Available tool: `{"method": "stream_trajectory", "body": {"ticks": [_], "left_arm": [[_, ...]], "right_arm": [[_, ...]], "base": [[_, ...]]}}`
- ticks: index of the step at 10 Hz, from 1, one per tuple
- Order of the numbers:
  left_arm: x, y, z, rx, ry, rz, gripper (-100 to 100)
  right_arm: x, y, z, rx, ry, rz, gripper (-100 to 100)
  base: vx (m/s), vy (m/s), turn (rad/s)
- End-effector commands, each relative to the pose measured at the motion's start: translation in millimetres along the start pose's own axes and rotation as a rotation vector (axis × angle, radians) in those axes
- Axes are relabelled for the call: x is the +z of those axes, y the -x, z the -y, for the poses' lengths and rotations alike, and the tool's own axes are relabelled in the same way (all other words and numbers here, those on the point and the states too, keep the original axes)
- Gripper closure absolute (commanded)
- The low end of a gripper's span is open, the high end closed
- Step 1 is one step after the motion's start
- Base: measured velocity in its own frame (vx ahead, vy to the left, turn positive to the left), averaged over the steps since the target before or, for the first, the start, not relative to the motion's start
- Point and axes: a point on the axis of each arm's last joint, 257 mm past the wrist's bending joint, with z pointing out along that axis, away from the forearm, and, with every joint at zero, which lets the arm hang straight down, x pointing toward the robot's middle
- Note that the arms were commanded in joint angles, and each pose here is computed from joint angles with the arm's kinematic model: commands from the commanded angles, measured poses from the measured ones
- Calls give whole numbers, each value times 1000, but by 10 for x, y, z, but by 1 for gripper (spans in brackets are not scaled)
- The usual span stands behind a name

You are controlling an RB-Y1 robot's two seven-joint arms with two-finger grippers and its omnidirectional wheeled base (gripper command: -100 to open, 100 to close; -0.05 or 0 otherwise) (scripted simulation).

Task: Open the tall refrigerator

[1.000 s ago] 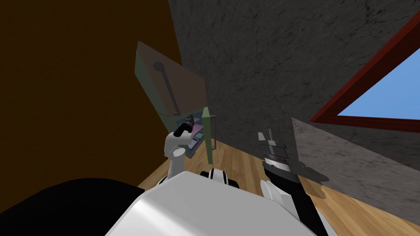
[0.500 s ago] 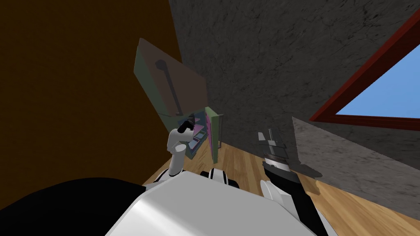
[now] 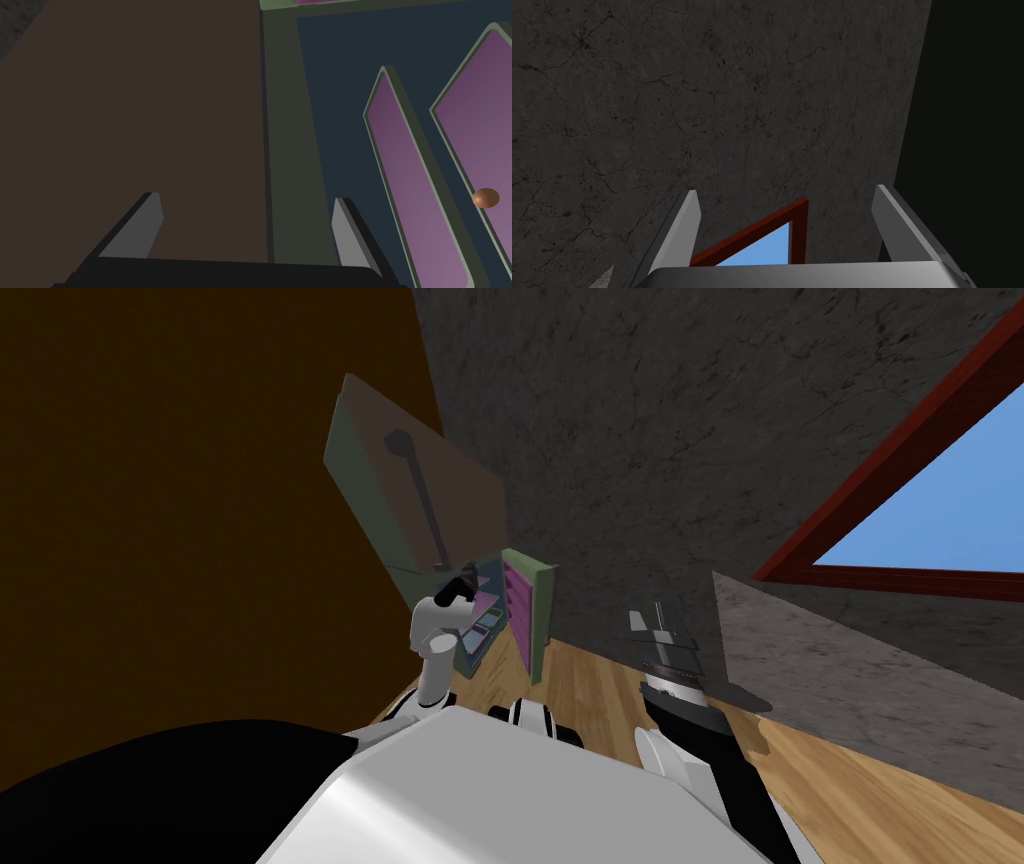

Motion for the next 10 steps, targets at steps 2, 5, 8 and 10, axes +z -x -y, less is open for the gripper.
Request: {"method": "stream_trajectory", "body": {"ticks": [2, 5, 8, 10], "left_arm": [[-29, -118, 128, -43, 14, -12, -100], [-62, -206, 225, -79, 30, -20, -100], [-102, -299, 316, -118, 50, -29, -100], [-135, -362, 365, -145, 67, -34, -100]], "right_arm": [[0, 0, 0, 0, 0, 0, 0], [0, 0, 0, 0, 0, 0, 0], [0, 0, 0, 0, 0, 0, 0], [0, 0, 0, 0, 0, 0, 0]], "base": [[-23, 126, -45], [-25, 126, -55], [-14, 145, -54], [-25, 124, -54]]}}
